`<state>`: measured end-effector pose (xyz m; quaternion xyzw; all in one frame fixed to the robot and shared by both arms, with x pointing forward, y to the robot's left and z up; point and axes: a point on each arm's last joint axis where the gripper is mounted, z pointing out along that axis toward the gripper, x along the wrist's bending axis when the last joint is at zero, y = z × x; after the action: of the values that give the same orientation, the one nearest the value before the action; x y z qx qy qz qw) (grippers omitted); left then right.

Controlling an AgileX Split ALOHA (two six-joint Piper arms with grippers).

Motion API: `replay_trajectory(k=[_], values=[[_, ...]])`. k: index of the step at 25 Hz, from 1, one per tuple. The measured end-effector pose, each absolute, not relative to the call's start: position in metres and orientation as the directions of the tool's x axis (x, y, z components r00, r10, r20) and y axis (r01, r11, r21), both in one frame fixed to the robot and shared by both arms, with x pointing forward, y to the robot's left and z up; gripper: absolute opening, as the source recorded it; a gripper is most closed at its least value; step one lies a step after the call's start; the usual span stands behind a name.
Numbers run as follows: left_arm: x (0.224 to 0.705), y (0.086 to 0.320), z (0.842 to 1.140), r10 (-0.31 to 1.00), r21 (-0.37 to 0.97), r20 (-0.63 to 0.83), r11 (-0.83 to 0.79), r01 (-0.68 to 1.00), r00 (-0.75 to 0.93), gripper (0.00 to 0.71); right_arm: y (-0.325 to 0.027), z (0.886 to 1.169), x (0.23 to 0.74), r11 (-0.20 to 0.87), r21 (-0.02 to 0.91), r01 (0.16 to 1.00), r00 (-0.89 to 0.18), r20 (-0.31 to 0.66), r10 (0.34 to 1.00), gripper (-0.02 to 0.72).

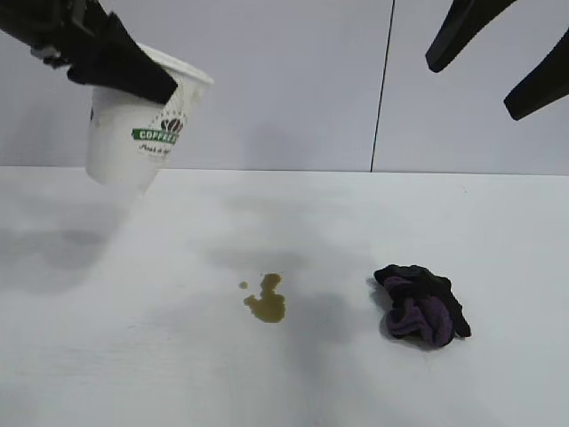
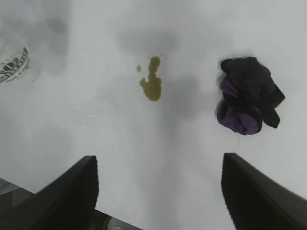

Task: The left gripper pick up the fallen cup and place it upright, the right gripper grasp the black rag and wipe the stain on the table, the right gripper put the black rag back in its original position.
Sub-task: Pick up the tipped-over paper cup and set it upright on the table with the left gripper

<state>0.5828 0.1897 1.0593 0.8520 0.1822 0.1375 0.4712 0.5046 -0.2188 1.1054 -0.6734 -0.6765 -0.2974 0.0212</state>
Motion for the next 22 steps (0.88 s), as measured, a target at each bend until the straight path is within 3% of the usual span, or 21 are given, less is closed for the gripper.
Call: replay_trajectory(k=[8,16,22], values=[[0.587,0.2,1.064,0.413,0.903,0.128,-0.425,0.066,0.902,0.522,-0.219,1.105,0.505,-0.084,0.374,0.924,-0.092,0.429,0.899,0.495],[0.583,0.198,0.99,0.422,0.92,0.054,-0.372,0.119,0.905,0.522,-0.219,1.106,0.505,-0.085,0.373,0.924,-0.092,0.431,0.898,0.495],[0.567,0.206,0.951,0.411,0.91,0.101,-0.406,0.083,0.906,0.522,-0.219,1.106,0.505,-0.085,0.373,0.924,-0.092,0.431,0.897,0.495]])
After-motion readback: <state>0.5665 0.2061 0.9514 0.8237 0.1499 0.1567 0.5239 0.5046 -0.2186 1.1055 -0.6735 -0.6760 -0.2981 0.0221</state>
